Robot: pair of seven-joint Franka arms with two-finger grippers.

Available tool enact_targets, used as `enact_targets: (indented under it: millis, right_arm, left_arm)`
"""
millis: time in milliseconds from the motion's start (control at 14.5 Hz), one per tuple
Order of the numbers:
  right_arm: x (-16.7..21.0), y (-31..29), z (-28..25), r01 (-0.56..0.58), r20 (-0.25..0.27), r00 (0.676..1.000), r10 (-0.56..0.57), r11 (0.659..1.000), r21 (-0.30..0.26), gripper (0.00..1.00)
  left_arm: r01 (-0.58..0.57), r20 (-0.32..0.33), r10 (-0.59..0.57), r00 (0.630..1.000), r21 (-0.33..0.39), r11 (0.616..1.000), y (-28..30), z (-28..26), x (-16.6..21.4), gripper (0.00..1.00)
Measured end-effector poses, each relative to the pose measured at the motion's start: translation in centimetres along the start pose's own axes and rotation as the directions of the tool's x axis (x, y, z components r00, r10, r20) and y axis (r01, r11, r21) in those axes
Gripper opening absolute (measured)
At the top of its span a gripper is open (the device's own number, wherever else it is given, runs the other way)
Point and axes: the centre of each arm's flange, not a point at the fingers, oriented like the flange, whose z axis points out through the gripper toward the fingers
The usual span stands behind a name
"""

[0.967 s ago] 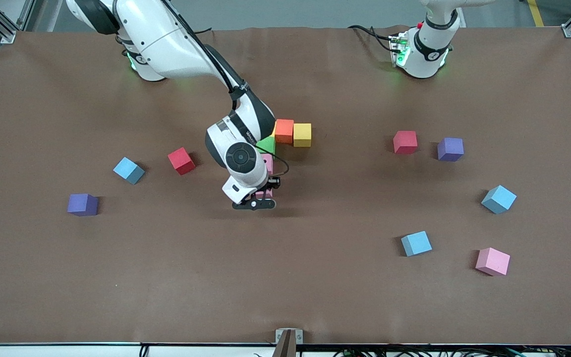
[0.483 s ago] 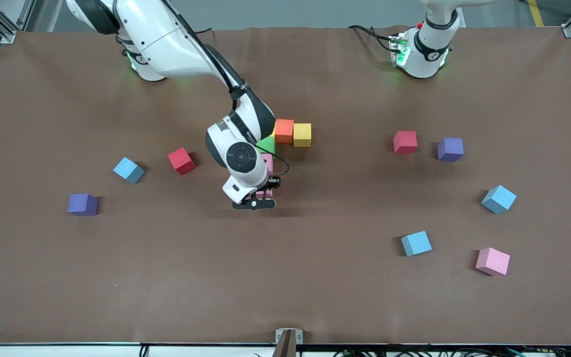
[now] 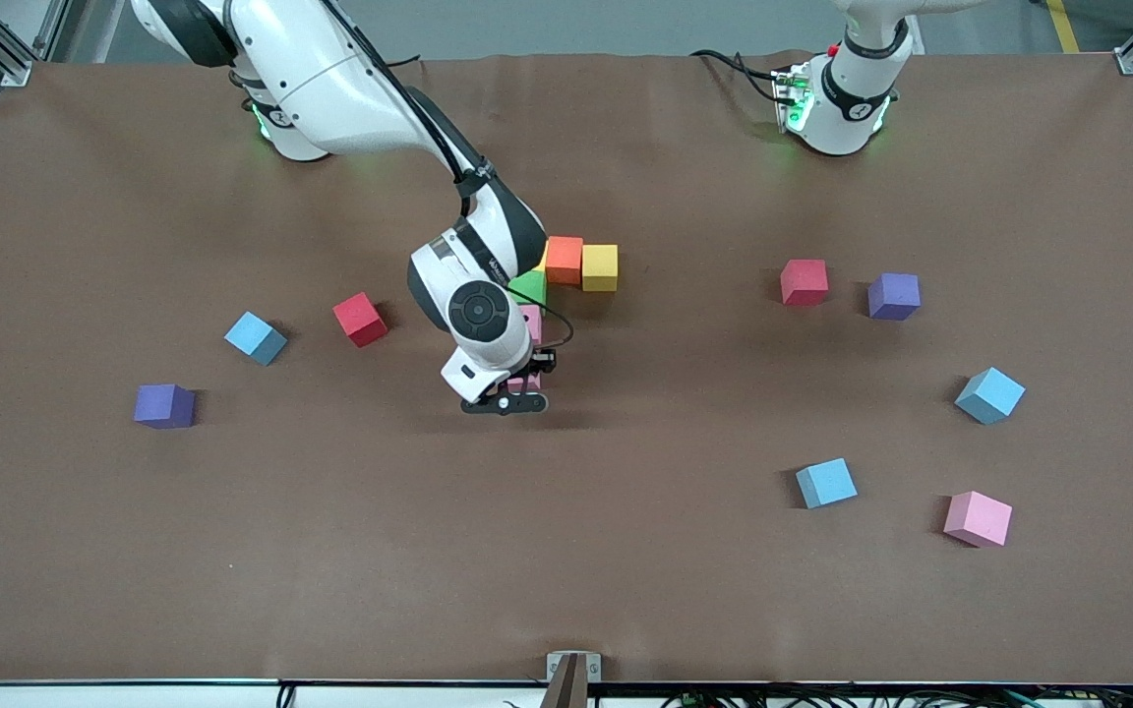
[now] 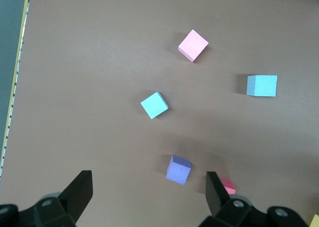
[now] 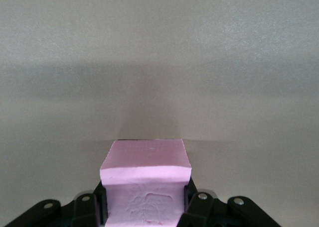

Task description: Arrange 11 blocks into digit 3

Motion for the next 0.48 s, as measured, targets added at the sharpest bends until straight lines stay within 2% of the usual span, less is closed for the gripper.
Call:
enact_targets:
  millis: [138,207,483]
  right_arm:
    - [-0.04,0.01,0.02,0.0,0.001,1.0,0.0,1.0,0.0,0.56]
    - [-0.06,0.02,0.05,-0.001,0.002,1.0,0.001,1.0,-0.001,0.61]
    - [-0.22,0.16,0.39,-0.017,0.009,1.0,0.017,1.0,-0.007,0.98]
  left_arm:
    - [0.0,0.0,0.0,1.0,0.0,1.0,0.0,0.0,0.0,1.0]
    - [0.0,0.0,0.0,1.0,0.0,1.0,0.0,0.0,0.0,1.0]
    - [0.0,0.0,0.0,1.0,0.0,1.0,-0.01,0.0,0.0,1.0]
